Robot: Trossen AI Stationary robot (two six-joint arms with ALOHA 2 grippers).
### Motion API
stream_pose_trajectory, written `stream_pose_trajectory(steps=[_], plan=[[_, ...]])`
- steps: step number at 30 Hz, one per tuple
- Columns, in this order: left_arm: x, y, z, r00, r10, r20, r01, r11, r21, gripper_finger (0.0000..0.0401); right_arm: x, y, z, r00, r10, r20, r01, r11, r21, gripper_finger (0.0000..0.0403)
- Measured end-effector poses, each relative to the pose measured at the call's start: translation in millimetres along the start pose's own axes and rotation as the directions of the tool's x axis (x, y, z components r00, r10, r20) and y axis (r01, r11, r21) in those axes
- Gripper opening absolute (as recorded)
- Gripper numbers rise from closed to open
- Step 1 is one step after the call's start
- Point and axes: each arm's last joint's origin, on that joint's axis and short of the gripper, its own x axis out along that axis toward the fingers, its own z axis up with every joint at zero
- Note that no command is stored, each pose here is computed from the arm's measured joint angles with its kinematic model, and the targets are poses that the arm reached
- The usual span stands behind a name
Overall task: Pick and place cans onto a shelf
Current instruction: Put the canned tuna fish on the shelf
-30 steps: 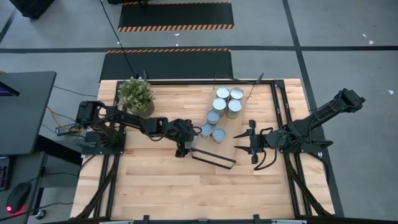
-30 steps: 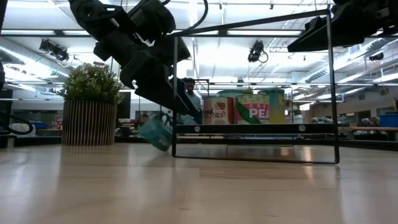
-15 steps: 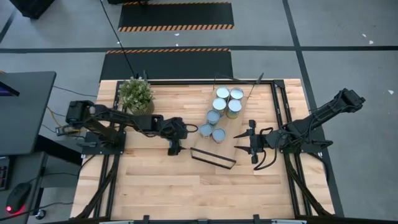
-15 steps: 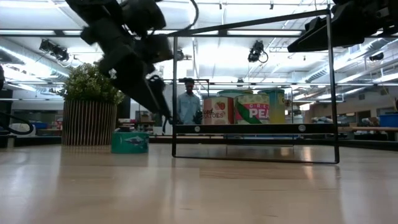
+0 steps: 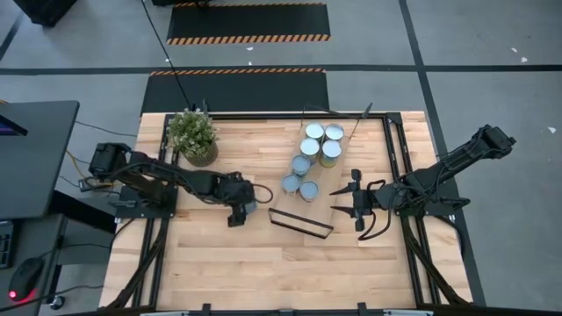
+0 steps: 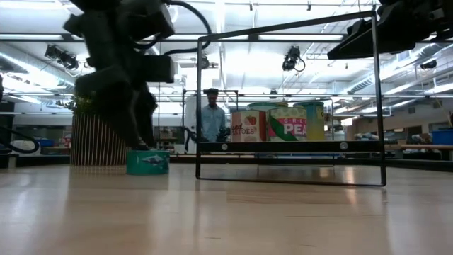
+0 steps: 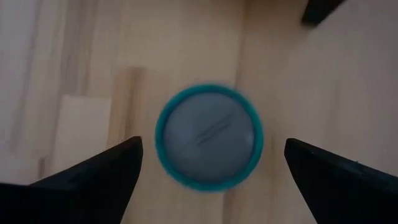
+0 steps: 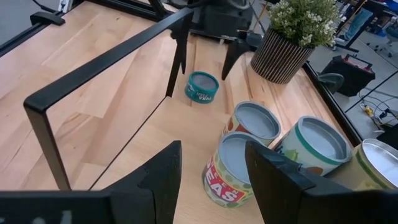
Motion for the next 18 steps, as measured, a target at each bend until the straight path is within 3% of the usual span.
stream_pose_trajectory(steps=[4,7,13,18], plan=[[-2,-6,-9,0.995,0.078,-0.061,-0.075,0.996,0.049,0.0398,0,0,0,1.0,0.0,0.0,0.0,1.0,0.0,0.0185],[-3,-7,-12,0.988,0.133,-0.076,-0.132,0.991,0.017,0.0398,0,0,0,1.0,0.0,0.0,0.0,1.0,-0.002,0.0185],[2,-4,-10,0.991,0.105,-0.08,-0.112,0.991,-0.076,0.0398,0,0,-1,1.0,0.001,-0.007,-0.001,1.0,-0.013,0.0185],[2,-9,-6,0.998,0.051,-0.035,-0.053,0.997,-0.064,0.0398,1,-2,-3,1.0,-0.006,-0.027,0.004,0.995,-0.1,0.0185]])
